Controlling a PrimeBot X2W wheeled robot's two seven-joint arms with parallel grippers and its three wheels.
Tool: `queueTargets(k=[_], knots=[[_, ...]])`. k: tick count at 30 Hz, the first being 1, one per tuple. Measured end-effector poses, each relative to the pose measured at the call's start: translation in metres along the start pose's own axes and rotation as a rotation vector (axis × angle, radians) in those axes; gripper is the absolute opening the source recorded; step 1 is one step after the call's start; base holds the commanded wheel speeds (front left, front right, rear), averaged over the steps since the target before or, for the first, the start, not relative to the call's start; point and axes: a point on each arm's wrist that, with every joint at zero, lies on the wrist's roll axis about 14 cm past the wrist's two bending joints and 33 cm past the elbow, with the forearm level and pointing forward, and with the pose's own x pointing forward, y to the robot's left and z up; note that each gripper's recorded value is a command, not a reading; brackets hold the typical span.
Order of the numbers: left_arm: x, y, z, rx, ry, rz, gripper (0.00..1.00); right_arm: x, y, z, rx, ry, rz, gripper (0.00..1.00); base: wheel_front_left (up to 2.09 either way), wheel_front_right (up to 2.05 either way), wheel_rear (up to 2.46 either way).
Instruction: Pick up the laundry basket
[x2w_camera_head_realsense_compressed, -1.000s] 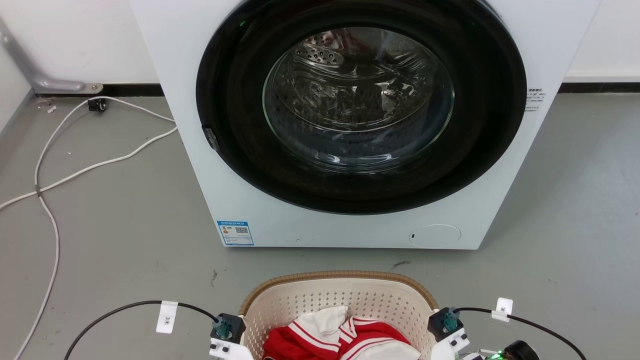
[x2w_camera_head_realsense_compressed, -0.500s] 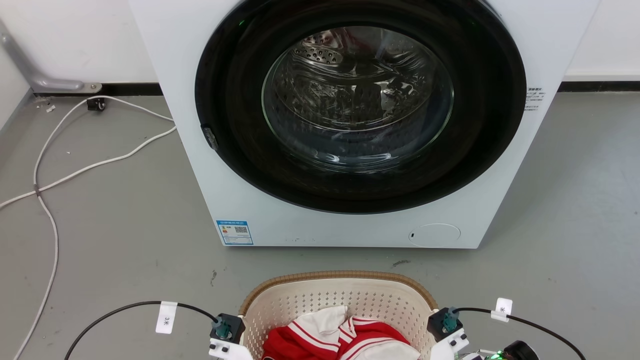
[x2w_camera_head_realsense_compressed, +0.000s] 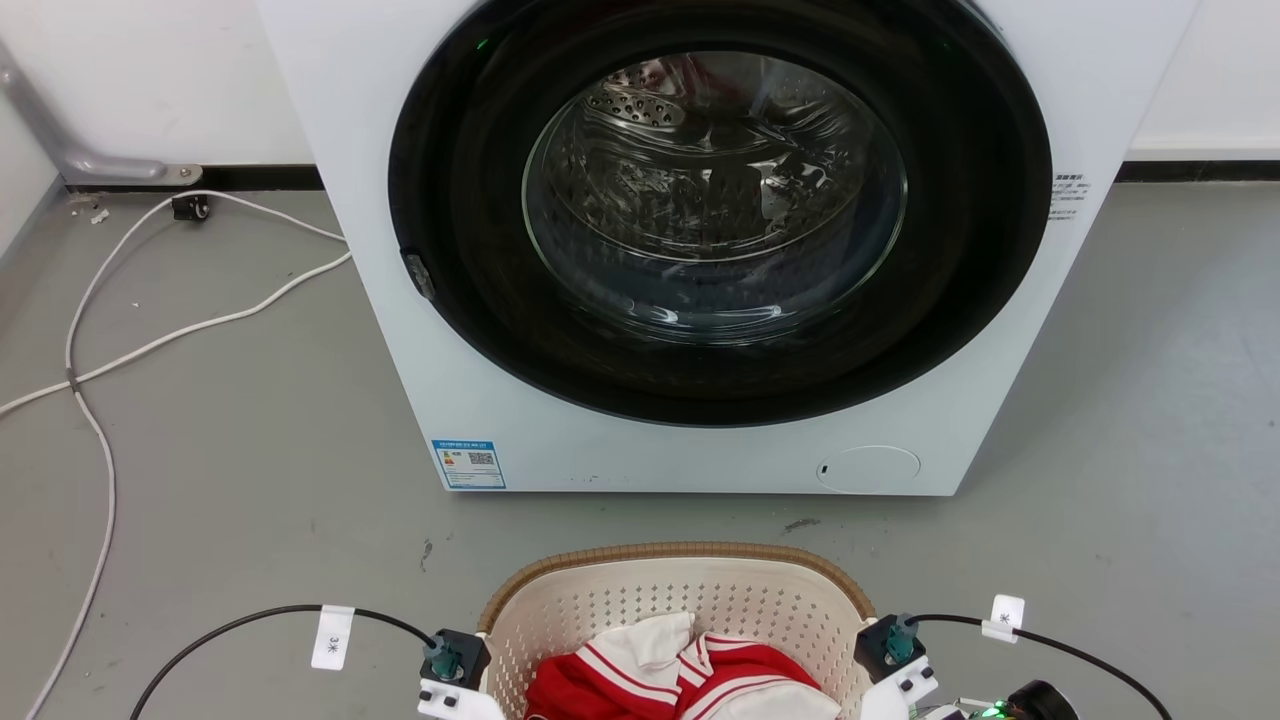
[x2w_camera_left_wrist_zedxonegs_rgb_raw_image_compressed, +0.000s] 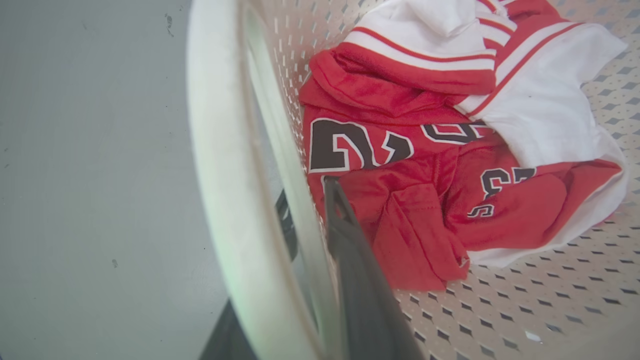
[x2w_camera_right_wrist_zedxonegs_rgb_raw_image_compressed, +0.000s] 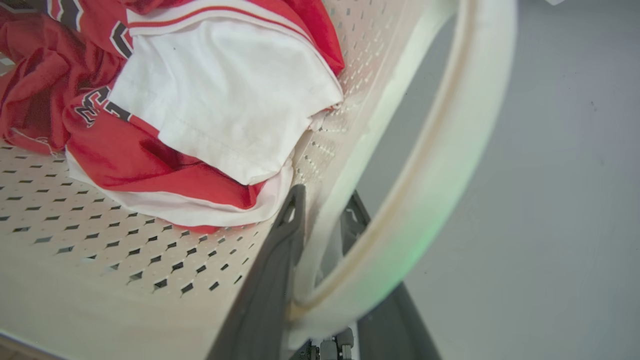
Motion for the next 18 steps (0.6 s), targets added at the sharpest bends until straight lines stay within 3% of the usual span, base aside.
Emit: queueTargets(k=[18], knots=[[-0.0001,-0.0002,0.0004,0.004,0.001,-0.002,0.0,-0.0004,-0.0001,-0.0003,0.004,0.0,-0.001,0.0,0.0,0.0,0.0]])
